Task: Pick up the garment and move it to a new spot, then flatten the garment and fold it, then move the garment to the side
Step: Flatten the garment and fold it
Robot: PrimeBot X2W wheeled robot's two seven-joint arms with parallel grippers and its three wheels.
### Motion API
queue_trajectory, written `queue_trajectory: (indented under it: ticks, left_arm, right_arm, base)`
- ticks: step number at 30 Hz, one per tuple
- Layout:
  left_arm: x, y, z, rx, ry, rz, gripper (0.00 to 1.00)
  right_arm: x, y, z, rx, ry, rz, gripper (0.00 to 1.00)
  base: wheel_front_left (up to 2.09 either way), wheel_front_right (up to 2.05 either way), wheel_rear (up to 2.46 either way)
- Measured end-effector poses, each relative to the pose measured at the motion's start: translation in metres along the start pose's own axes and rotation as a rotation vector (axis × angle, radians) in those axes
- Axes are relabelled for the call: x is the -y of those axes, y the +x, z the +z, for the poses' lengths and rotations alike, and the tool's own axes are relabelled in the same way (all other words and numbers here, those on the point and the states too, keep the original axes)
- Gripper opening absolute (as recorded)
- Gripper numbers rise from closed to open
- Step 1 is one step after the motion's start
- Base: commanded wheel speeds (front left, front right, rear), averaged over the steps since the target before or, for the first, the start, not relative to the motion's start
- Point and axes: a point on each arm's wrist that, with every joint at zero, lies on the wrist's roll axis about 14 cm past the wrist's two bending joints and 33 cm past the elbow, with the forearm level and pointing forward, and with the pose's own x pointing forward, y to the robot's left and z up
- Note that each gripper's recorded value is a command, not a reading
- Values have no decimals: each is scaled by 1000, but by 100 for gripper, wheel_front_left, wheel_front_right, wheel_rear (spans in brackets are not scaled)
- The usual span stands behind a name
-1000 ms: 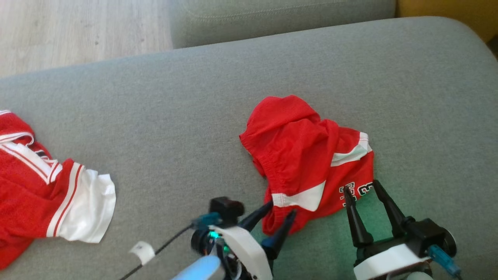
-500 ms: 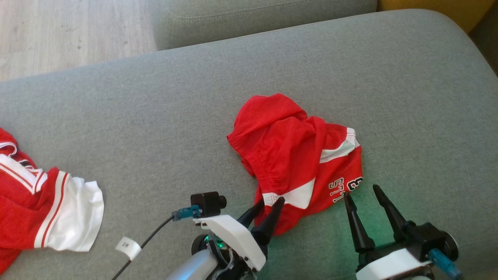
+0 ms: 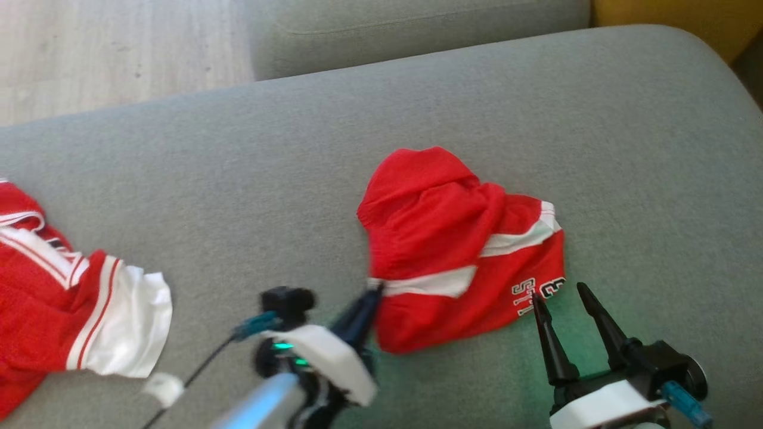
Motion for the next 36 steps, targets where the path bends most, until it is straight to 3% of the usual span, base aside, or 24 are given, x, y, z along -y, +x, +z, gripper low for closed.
queue_trajectory:
  ticks: [5, 10, 20, 27, 36]
  left_arm:
    - [-49, -33, 29, 100, 146, 150, 0]
    - [-76, -70, 44, 145, 233, 250, 0]
    - [-99, -106, 48, 146, 265, 358, 0]
    - [-112, -114, 52, 147, 259, 400, 0]
    - [-121, -123, 62, 166, 259, 434, 0]
  right_arm:
    - [-6, 4, 2, 6, -3, 24, 100]
    - [-14, 10, 0, -1, 12, 53, 100]
    - [-18, 32, -30, -134, 104, 158, 100]
    - [-26, 77, -8, -186, 177, 298, 100]
    - [-44, 72, -25, -363, 283, 410, 97]
  base:
    - [0, 0, 0]
    - [0, 0, 0]
    - [0, 0, 0]
    - [0, 0, 0]
    - [0, 0, 0]
